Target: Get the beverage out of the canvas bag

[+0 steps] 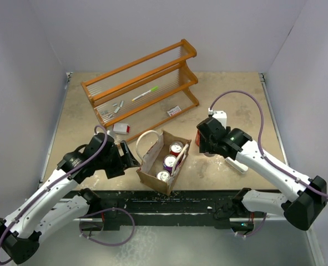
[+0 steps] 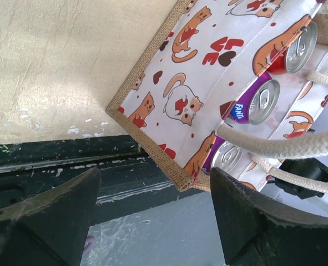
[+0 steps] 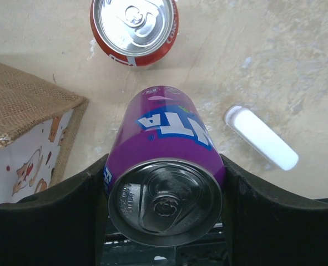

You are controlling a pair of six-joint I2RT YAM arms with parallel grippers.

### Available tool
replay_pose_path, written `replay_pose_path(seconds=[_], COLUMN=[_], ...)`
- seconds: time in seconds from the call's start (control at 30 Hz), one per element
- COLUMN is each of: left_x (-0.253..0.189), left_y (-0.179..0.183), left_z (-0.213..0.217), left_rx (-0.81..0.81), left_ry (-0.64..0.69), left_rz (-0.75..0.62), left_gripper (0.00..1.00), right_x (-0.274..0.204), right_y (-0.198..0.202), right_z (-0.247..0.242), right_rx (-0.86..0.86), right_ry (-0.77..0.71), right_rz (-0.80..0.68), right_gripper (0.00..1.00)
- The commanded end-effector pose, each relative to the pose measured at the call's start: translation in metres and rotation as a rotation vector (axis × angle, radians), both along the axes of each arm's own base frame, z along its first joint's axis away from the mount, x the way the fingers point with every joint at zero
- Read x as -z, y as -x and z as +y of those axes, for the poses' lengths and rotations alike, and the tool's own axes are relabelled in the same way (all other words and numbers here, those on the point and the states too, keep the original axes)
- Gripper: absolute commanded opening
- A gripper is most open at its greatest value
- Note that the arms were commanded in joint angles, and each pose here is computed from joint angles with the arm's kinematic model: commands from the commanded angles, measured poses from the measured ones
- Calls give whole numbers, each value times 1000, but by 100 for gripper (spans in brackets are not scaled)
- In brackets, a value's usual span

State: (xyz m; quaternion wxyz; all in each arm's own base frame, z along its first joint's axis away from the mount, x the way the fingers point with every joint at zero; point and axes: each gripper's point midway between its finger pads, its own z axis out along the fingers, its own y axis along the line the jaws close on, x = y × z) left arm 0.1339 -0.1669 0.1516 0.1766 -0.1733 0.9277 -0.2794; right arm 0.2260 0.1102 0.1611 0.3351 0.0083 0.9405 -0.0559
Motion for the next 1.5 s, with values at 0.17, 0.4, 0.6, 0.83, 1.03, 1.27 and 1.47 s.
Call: replay_pose_path(seconds=[0.17,0.4,0.6,0.83,1.03,1.27,1.47], left_x=[-23,-32,-37,-44,-50,-53,-53], left_y=[-2,-3,2,3,4,6,3], left_z=[3,0,7,5,6,12,9], left_rx=[-33,-16,-14,2,19,13,24], left_ry=[20,25,5,22,19,24,29], left_rz=[-43,-42,-49,-67,-87,-123,-134], left_gripper=[85,85,86,86,87,89,90], right_x=[20,45,65,77,72,48,26], right_y=[-35,-43,-40,-33,-29,-25,-11], right_z=[20,22,25,15,11,14,4], right_rx=[75,67,74,120,132,108,106], right_ry=[-116,-86,-90,-57,-53,-105,-132], right_rz=[-106,-67,-24,11,14,-12,-39], right_gripper=[2,3,8,34,66,89,94])
